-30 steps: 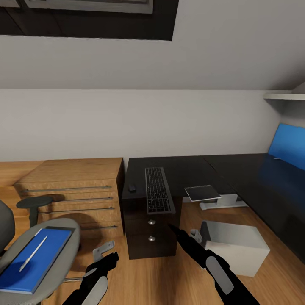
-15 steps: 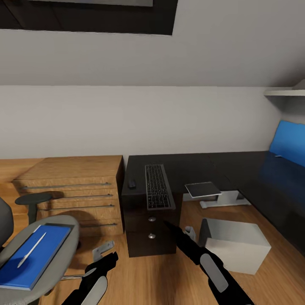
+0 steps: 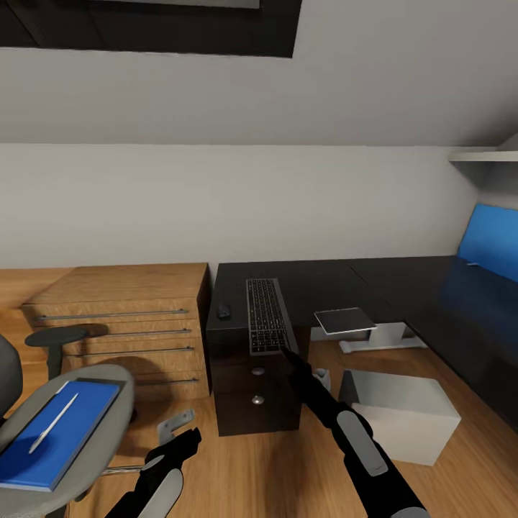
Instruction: In the bedroom, organize the workspace by keeping the computer under the desk, ensuring the monitor is on the desk, placing the keyboard on the desk next to the monitor, placing the mouse on the desk next to the keyboard, moving the folder from the swivel chair onto the desk next to the mouse, stacking the notebook on top of the folder with the pen on top of the notebook, and positioning the swivel chair next to the desk.
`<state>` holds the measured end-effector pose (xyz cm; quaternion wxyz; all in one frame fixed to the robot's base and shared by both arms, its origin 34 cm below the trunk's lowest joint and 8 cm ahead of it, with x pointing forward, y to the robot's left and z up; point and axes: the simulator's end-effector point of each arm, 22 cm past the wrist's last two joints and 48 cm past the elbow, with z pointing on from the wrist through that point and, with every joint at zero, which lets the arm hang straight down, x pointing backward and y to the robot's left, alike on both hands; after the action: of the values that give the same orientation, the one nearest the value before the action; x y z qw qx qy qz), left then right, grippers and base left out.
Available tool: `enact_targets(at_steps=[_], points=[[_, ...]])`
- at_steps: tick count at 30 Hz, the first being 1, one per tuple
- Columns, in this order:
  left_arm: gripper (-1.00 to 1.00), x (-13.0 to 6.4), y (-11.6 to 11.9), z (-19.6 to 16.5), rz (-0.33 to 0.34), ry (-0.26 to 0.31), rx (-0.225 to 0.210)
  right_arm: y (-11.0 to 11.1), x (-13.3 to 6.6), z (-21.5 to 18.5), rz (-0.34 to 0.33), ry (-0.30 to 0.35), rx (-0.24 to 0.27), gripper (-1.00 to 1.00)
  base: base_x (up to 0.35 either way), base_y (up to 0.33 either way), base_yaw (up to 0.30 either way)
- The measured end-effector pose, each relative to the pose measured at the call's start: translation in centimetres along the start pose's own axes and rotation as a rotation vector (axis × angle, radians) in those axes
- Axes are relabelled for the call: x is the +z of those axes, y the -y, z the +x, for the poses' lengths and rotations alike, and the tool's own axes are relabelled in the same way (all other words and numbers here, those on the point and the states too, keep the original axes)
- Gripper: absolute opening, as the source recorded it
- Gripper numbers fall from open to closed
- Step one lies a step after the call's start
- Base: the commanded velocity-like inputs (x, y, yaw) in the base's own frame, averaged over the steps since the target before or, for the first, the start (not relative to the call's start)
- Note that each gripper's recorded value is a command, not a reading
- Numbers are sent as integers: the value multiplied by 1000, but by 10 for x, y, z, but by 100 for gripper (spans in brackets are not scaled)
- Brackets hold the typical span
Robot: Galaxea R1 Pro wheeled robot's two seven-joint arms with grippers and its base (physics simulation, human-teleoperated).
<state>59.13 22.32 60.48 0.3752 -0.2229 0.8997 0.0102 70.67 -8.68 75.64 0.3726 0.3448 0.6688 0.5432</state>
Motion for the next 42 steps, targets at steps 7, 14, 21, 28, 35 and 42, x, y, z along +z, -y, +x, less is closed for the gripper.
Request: enact_targets(at_steps=[7,14,21,28,35,42], points=[[100,0,2,1,4,-2,4,6,-3,-8,13,8,-5,100,0,0,0],[100,-4,12,9,25,-6,37,20,-5,-10,44,14,9,100,0,0,0],[100,-15,30,-11,74,35,21,50,-9,-6,105,13,40,100,0,0,0],[100,-30,47,-31,125,74,-1,55,-11,-7,116,16,45,100,0,0,0],[100,-32,49,-32,131,78,-4,55,-11,-8,116,17,45,100,0,0,0],[100,-31,48,-31,129,76,-4,55,-11,-8,115,16,45,100,110,34,0]])
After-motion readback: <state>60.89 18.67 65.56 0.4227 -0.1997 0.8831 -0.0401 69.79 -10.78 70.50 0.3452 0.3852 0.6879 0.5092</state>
